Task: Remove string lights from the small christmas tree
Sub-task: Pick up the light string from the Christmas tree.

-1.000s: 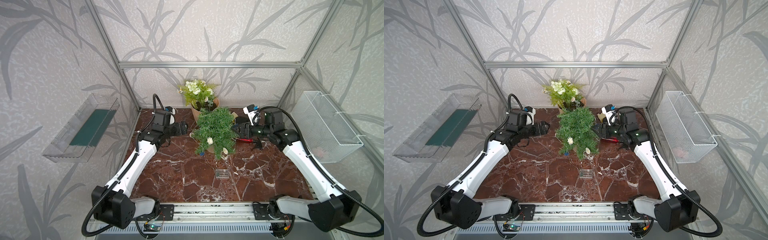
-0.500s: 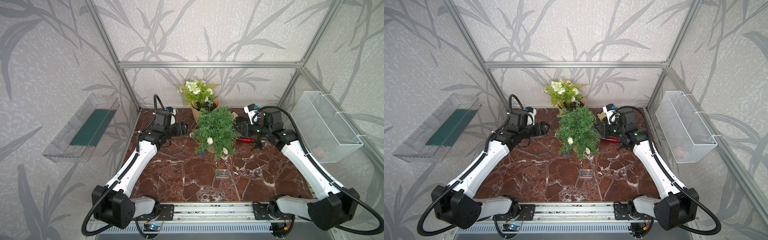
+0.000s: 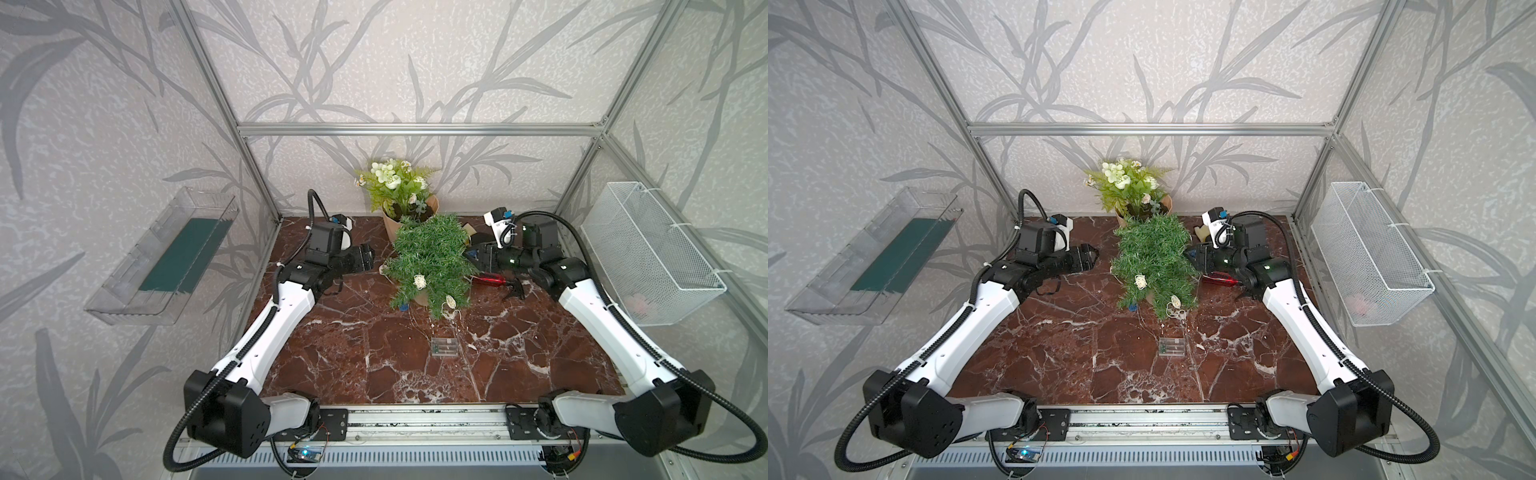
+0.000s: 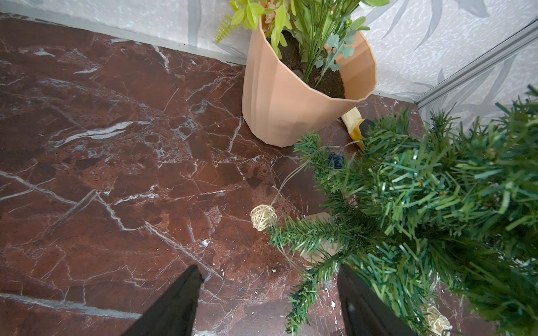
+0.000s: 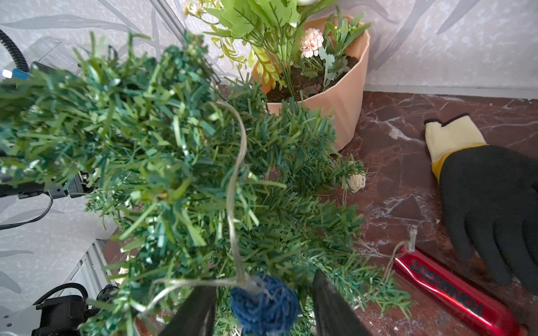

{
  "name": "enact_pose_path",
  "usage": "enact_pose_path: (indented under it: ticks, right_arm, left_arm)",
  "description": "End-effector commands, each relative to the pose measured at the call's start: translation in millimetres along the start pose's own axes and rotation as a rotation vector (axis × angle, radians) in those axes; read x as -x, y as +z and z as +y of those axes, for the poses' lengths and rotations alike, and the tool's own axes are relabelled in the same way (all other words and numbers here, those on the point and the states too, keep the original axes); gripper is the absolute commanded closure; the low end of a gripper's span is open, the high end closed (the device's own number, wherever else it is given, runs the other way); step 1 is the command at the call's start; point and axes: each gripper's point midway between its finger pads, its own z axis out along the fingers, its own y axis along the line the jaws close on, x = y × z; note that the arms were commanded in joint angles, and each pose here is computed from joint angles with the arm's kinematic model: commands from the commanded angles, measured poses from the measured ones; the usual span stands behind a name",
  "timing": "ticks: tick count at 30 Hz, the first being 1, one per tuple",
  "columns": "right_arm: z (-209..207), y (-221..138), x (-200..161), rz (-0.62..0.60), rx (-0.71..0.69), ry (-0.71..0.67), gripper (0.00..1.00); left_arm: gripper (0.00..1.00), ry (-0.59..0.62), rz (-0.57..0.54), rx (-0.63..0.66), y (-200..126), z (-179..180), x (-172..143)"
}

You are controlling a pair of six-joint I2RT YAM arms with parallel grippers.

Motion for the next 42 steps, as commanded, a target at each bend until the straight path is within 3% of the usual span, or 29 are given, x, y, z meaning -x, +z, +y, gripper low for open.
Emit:
enact_pose_path:
  ticks: [1,5,11,21,34,42]
  right_arm:
    - [3.5,3.3,1.7,-0.004,0.014,-0.002,0.55]
    - [1.5,-2.2,4.6,-0.006,-0.020,-0.017,0.67]
    - [-1.3,-16.0,12.8,-0.021,-0.083,-0.035,0.69]
    - [-7.0,-27.4,59.6,-0.048,-0.202,-0.079,0.70]
    - [1.2,-6.5,127.1,-0.097,-0.185,-0.099,0.70]
    - [9.1,35.7,161.7,-0.092,-0.145,-0.152,0.70]
  left_arm:
    - [0.28,-0.008,0.002,0.012,-1.1,1.8,-4.5]
    - [0.32,-0.002,0.000,0.017,-4.5,1.8,-3.4]
    - [0.33,0.007,-0.011,0.024,-10.0,2.1,-0.8]
    - [0.33,0.040,-0.019,0.041,-16.5,2.8,3.7]
    - [0.33,0.078,-0.026,0.033,-25.3,-2.0,10.2]
    - [0.33,0.077,-0.038,-0.033,-36.4,-16.1,13.8]
